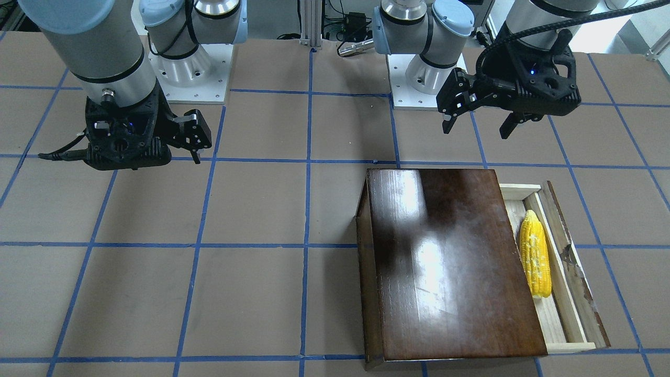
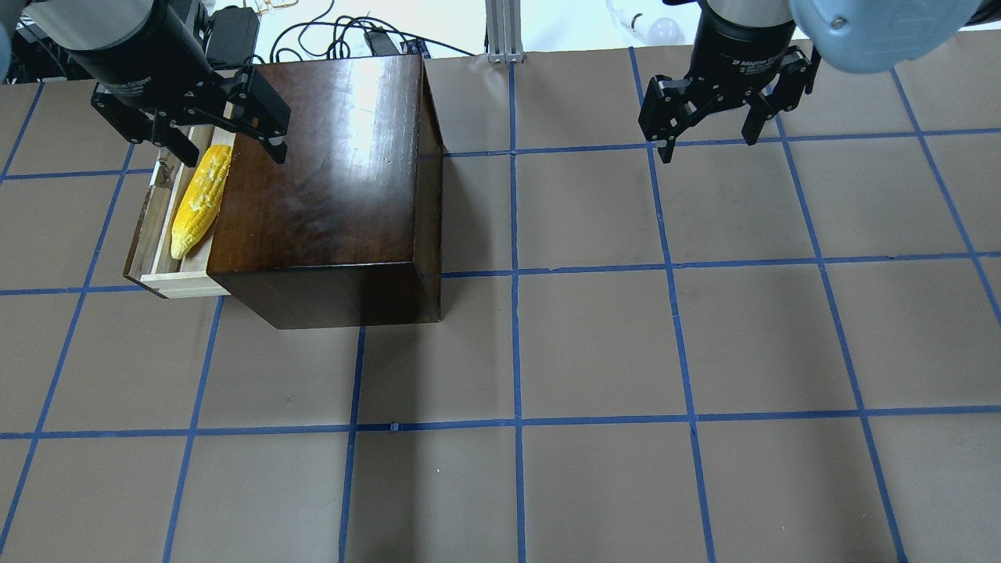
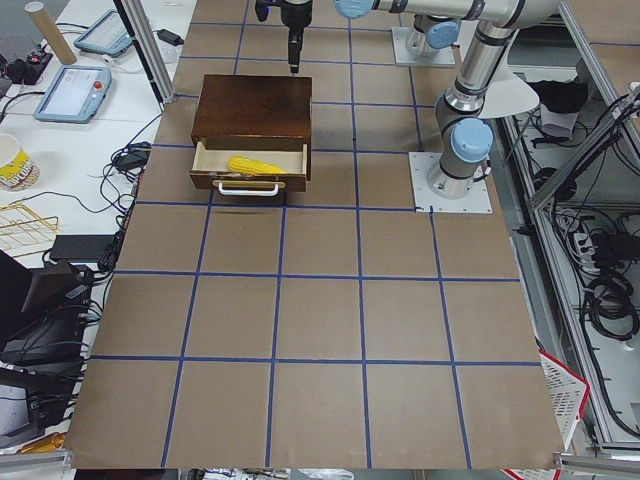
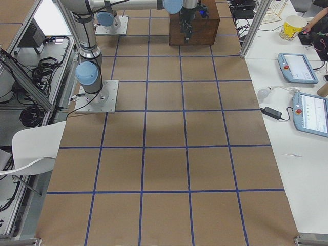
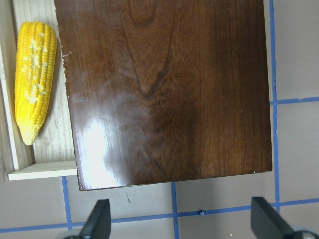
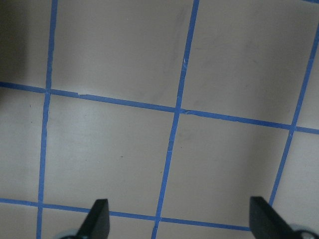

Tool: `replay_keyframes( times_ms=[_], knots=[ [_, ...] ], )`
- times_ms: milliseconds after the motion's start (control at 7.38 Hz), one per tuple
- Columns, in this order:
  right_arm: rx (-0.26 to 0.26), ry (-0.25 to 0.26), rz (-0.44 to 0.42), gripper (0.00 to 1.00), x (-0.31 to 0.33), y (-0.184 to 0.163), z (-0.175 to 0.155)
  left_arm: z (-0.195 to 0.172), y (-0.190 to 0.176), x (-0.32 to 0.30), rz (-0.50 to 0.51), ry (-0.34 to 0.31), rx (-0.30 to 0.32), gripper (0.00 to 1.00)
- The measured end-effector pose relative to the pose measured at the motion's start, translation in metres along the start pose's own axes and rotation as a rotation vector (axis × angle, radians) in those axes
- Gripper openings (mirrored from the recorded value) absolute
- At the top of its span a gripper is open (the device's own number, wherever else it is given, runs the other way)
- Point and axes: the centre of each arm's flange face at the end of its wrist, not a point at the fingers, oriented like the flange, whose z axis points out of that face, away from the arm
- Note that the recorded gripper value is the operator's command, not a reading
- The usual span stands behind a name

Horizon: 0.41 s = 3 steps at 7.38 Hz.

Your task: Open drawer and put corn inside

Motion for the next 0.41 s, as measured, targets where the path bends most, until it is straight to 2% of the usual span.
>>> replay_keyframes(
  times_ms=[407],
  knots=[
    [0.0,0.0,0.0,1.0,0.0,0.0,0.0,-0.0031,-0.0014,0.0025,-0.008,0.003,-0.034,1.0]
  ],
)
